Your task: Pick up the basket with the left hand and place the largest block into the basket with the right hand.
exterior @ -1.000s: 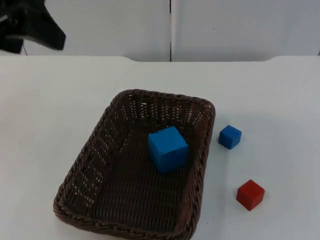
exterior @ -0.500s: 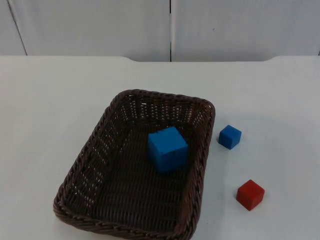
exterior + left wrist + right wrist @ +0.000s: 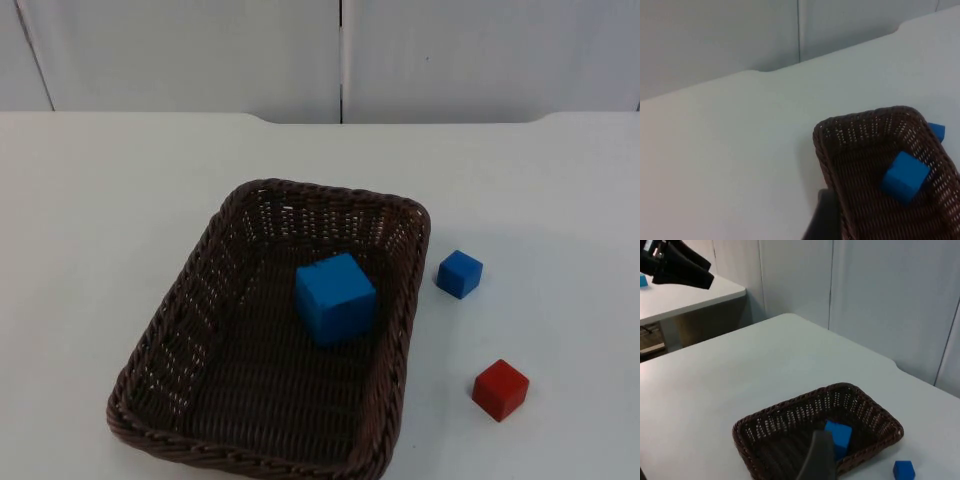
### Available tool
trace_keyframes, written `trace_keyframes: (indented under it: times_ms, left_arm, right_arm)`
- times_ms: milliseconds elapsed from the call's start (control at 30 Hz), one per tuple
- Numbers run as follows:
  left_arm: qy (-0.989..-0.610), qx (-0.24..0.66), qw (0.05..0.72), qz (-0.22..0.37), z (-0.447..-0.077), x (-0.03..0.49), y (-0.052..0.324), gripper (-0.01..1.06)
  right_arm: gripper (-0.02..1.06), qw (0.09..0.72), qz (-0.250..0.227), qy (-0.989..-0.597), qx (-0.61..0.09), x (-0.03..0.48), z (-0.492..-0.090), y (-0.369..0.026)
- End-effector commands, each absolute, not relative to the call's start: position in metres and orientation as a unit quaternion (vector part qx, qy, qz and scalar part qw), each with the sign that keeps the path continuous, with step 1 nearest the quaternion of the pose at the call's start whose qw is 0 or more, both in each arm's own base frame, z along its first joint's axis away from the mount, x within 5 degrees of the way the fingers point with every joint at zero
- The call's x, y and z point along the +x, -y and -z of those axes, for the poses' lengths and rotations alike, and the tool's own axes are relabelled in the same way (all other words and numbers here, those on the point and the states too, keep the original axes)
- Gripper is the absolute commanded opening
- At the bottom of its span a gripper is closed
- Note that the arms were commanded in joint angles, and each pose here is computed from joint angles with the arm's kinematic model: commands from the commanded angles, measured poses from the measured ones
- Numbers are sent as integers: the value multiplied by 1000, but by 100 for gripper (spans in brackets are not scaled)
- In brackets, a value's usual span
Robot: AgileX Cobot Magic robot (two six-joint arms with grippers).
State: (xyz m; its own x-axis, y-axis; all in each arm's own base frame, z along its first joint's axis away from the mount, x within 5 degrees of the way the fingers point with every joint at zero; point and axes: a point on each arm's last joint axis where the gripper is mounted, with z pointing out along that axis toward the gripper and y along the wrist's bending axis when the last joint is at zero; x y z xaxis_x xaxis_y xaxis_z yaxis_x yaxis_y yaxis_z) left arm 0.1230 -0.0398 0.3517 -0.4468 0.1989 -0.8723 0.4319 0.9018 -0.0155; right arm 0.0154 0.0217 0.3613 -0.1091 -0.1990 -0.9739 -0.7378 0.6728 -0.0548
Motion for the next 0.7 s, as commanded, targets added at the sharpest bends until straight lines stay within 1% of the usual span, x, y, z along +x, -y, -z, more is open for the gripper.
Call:
trace_keyframes:
  times_ms: [0,100,300,433,500,567,667]
  left_arm:
    - [-836,186,505,111,-348,112,38,69]
    - [-827,182,520,115,-347,98,37,69]
    - [-794,189,567,108,-351,58,33,69]
    - [-791,182,572,117,-350,40,32,69]
    - [-789,182,579,97,-349,30,29,68]
    - [-790,173,582,89,-348,26,26,68]
    - [-791,162,588,56,-345,13,19,68]
  right_arm:
    - [67,574,-231,-712,-331,11,-352,-17]
    - [67,569,-230,-715,-333,6,-342,-13]
    - [67,562,-235,-726,-320,-8,-324,1]
    - [67,557,-237,-730,-317,-15,-317,8]
    - [67,542,-232,-742,-318,-17,-313,10]
    - [67,533,-230,-750,-317,-17,-311,11]
    - [67,508,-227,-769,-315,-16,-303,10]
